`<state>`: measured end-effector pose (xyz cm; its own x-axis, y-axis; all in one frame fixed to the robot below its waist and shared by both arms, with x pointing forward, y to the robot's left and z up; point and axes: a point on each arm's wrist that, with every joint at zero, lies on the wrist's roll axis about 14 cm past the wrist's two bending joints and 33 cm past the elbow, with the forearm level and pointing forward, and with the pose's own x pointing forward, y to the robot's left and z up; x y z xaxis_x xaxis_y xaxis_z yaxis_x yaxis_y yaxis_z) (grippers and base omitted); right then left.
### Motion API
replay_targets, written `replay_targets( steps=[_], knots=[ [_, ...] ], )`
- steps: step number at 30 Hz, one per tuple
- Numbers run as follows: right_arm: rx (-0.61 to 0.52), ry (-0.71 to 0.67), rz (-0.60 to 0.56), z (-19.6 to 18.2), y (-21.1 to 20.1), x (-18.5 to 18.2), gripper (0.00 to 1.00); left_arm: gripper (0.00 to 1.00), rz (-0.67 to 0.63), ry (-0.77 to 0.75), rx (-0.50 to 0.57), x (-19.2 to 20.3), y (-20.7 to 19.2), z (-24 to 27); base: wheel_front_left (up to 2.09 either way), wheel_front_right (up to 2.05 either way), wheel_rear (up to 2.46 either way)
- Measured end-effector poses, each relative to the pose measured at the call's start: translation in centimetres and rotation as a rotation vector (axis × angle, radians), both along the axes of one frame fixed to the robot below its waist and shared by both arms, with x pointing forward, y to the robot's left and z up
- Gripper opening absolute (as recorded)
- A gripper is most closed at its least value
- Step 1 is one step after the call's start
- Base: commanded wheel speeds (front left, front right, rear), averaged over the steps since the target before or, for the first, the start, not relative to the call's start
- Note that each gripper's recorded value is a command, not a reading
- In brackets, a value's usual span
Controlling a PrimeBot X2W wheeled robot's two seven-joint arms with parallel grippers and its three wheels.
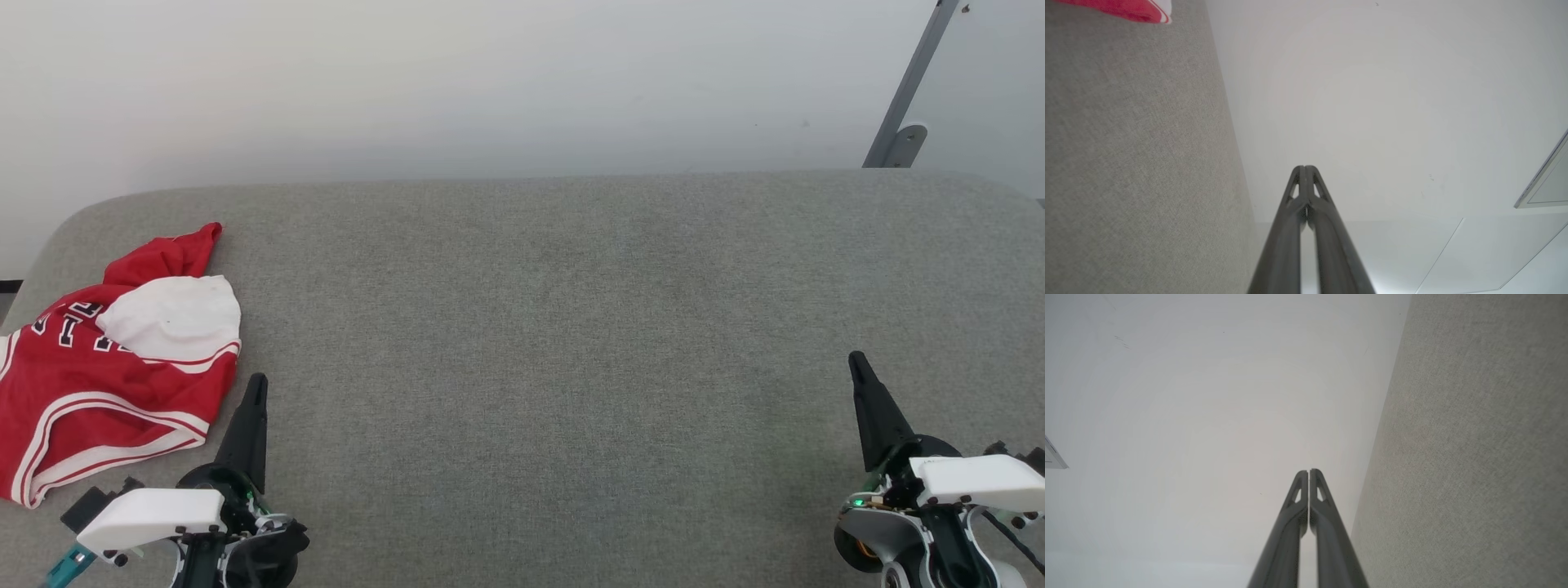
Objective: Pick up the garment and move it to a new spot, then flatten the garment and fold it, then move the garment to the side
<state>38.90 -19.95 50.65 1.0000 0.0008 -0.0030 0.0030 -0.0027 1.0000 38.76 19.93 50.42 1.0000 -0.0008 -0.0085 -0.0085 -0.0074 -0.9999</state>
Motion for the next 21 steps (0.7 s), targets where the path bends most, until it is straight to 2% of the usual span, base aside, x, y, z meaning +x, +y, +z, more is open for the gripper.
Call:
replay_targets(
  steps=[21],
  knots=[
    [0.0, 0.001, 0.0, -0.02, 0.0, 0.0, 0.0, 0.0, 0.0, 0.0, 0.0, 0.0, 0.0, 0.0, 0.0, 0.0, 0.0]
  ],
)
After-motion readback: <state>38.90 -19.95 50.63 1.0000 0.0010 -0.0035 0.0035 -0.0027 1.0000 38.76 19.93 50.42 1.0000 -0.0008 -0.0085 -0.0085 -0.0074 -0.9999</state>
